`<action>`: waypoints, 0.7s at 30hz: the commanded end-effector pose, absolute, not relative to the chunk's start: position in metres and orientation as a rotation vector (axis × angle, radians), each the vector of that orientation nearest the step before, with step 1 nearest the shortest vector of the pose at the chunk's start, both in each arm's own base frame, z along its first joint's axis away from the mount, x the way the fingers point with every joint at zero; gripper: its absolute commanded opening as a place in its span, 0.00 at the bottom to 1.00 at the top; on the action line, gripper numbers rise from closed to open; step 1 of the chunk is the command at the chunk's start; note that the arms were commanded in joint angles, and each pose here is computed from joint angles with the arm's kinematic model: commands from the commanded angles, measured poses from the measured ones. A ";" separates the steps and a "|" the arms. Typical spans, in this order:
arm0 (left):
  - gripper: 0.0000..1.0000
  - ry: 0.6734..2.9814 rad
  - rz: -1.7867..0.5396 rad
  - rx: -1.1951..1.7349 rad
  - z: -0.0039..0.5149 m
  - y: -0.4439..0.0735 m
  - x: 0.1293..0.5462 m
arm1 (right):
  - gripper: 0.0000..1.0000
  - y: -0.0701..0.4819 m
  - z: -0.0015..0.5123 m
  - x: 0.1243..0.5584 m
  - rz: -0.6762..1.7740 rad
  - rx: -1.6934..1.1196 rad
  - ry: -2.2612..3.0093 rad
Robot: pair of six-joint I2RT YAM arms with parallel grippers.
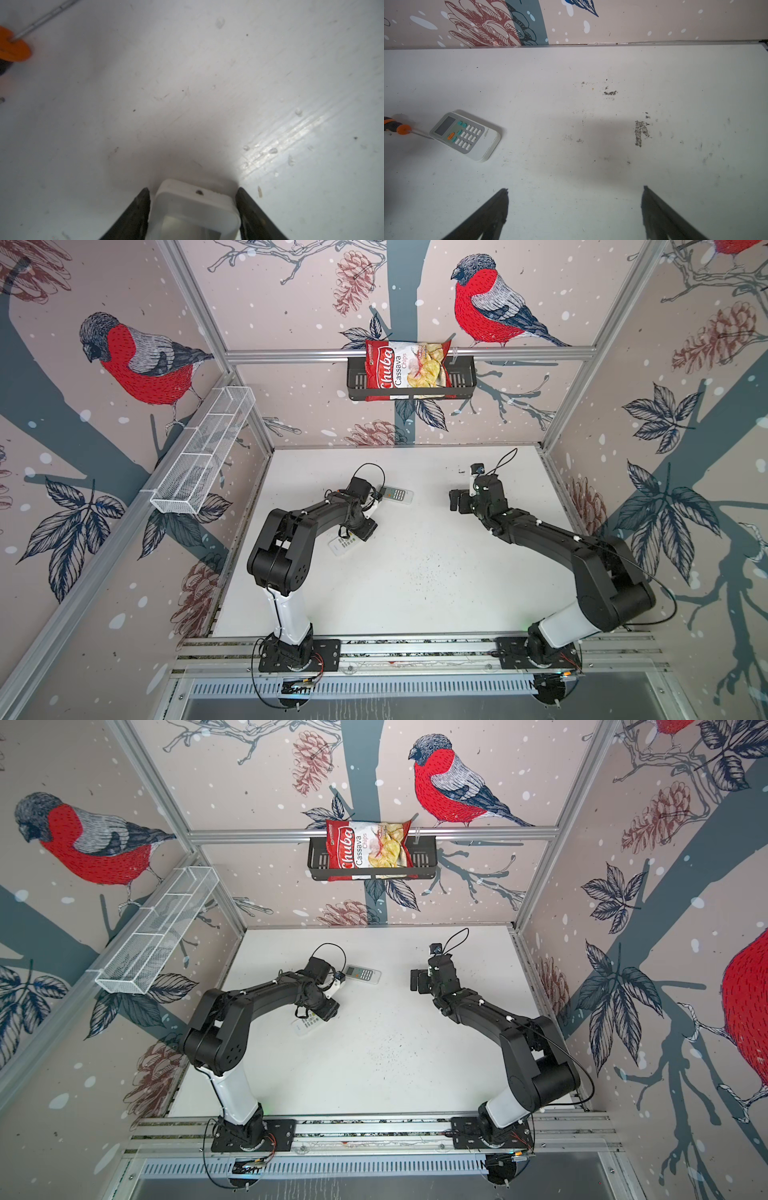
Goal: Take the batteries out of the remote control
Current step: 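Close the left gripper on the white remote's end and lift it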
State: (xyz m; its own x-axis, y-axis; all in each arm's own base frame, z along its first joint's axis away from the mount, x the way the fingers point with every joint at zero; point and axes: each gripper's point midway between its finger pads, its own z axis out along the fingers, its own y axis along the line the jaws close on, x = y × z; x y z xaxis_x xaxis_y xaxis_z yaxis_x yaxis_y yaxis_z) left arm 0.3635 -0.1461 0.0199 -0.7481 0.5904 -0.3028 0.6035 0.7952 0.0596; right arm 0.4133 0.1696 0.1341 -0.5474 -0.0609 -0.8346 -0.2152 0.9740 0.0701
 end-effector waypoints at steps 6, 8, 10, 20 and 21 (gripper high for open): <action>0.73 2.701 -0.005 0.880 0.026 -0.128 0.346 | 0.99 0.173 0.140 0.415 0.206 -0.191 2.130; 0.73 2.696 0.007 0.870 0.026 -0.125 0.343 | 0.99 0.174 0.139 0.414 0.208 -0.195 2.132; 0.73 2.681 0.009 0.861 0.027 -0.124 0.341 | 0.99 0.175 0.139 0.414 0.210 -0.196 2.133; 0.70 2.703 -0.004 0.869 0.022 -0.128 0.345 | 0.99 0.176 0.138 0.413 0.201 -0.205 2.135; 0.70 2.714 -0.008 0.870 0.021 -0.129 0.346 | 0.99 0.176 0.139 0.413 0.198 -0.204 2.135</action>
